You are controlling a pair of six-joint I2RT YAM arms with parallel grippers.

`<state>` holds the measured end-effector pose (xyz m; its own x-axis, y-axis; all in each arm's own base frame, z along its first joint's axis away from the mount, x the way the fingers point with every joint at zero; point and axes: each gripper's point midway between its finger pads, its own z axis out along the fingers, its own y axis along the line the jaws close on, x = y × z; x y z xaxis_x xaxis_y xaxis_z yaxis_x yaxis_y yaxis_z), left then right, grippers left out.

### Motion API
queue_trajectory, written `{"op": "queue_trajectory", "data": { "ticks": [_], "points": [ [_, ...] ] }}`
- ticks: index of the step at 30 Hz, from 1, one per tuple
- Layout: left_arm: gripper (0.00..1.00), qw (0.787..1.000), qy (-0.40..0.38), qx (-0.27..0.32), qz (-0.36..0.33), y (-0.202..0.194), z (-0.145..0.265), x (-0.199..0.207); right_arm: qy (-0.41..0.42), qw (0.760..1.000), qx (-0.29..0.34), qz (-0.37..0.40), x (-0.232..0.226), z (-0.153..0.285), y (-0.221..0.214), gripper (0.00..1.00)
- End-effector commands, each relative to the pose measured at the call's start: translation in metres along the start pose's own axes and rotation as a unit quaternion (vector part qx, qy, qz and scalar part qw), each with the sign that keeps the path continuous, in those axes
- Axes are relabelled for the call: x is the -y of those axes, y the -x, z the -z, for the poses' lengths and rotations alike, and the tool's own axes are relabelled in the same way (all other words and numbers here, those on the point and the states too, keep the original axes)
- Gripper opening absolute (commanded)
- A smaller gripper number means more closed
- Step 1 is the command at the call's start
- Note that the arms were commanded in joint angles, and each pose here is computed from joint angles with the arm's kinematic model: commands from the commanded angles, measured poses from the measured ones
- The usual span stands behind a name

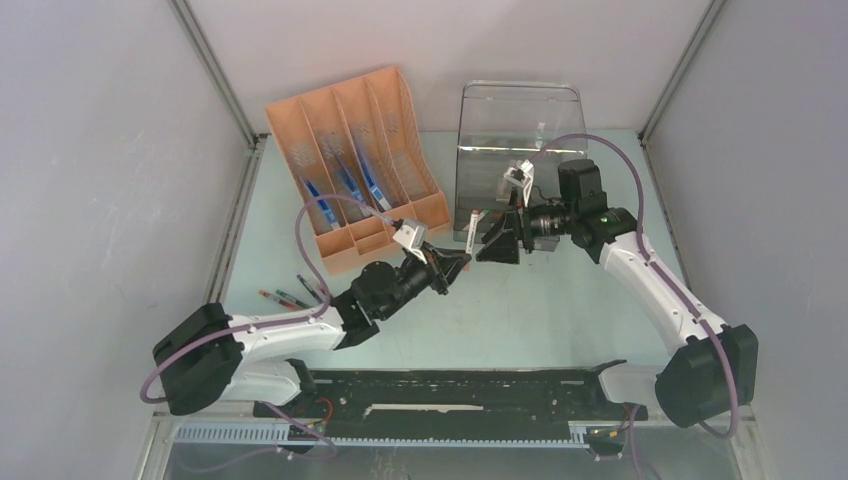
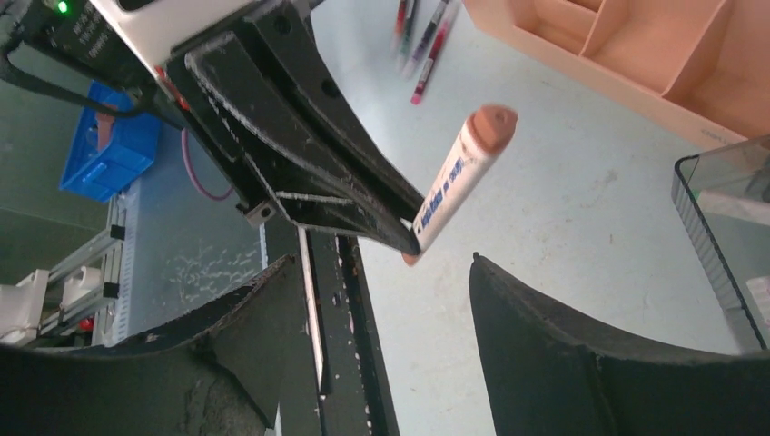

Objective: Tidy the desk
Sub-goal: Place the stationery in the drawer.

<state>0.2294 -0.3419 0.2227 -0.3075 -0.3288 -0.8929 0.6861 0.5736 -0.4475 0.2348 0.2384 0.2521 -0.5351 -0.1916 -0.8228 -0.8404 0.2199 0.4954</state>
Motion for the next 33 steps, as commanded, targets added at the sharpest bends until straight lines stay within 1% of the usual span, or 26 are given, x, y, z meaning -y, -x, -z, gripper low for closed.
{"op": "queue_trajectory", "data": {
  "ticks": [1,8,14,19,21,24,25,28,29,30,31,33],
  "points": [
    [0.0,0.998,-0.038,0.041,-0.012,0.026,-0.01,0.025,0.007,1.0,0.022,-0.007,0.001,-0.001,0.012,0.76],
    [0.0,0.998,-0.053,0.04,-0.011,0.022,-0.015,0.035,-0.006,0.999,0.025,-0.036,0.011,-0.004,0.011,0.73],
    [0.0,0.998,-0.058,0.038,-0.01,0.02,-0.017,0.038,-0.001,0.999,0.026,-0.042,0.011,-0.006,0.01,0.66],
    [0.0,0.998,-0.058,0.037,-0.012,0.019,-0.018,0.038,0.003,0.999,0.024,-0.045,0.011,-0.007,0.009,0.49],
    [0.0,0.998,-0.058,0.037,-0.013,0.019,-0.018,0.038,0.003,0.999,0.024,-0.044,0.012,-0.007,0.009,0.39],
    [0.02,0.998,-0.057,0.037,-0.013,0.02,-0.018,0.038,0.004,0.999,0.024,-0.042,0.011,-0.007,0.009,0.2],
    [0.07,0.998,-0.056,0.038,-0.013,0.02,-0.017,0.037,0.004,0.999,0.024,-0.041,0.011,-0.007,0.009,0.17],
    [0.26,0.997,-0.066,0.036,-0.022,0.019,-0.014,0.04,0.003,0.999,0.023,-0.032,0.01,-0.006,0.009,0.06],
    [0.33,0.996,-0.072,0.034,-0.028,0.018,-0.012,0.041,0.003,0.999,0.023,-0.028,0.009,-0.006,0.009,0.03],
    [0.47,0.996,-0.076,0.034,-0.032,0.019,-0.01,0.042,0.002,0.999,0.022,-0.023,0.009,-0.006,0.008,0.02],
    [0.57,0.996,-0.077,0.034,-0.037,0.018,-0.008,0.041,0.0,1.0,0.022,-0.018,0.009,-0.005,0.009,0.01],
    [0.65,0.995,-0.075,0.038,-0.049,0.02,-0.004,0.039,-0.004,1.0,0.021,-0.011,0.009,-0.005,0.008,0.0]
  ]
}}
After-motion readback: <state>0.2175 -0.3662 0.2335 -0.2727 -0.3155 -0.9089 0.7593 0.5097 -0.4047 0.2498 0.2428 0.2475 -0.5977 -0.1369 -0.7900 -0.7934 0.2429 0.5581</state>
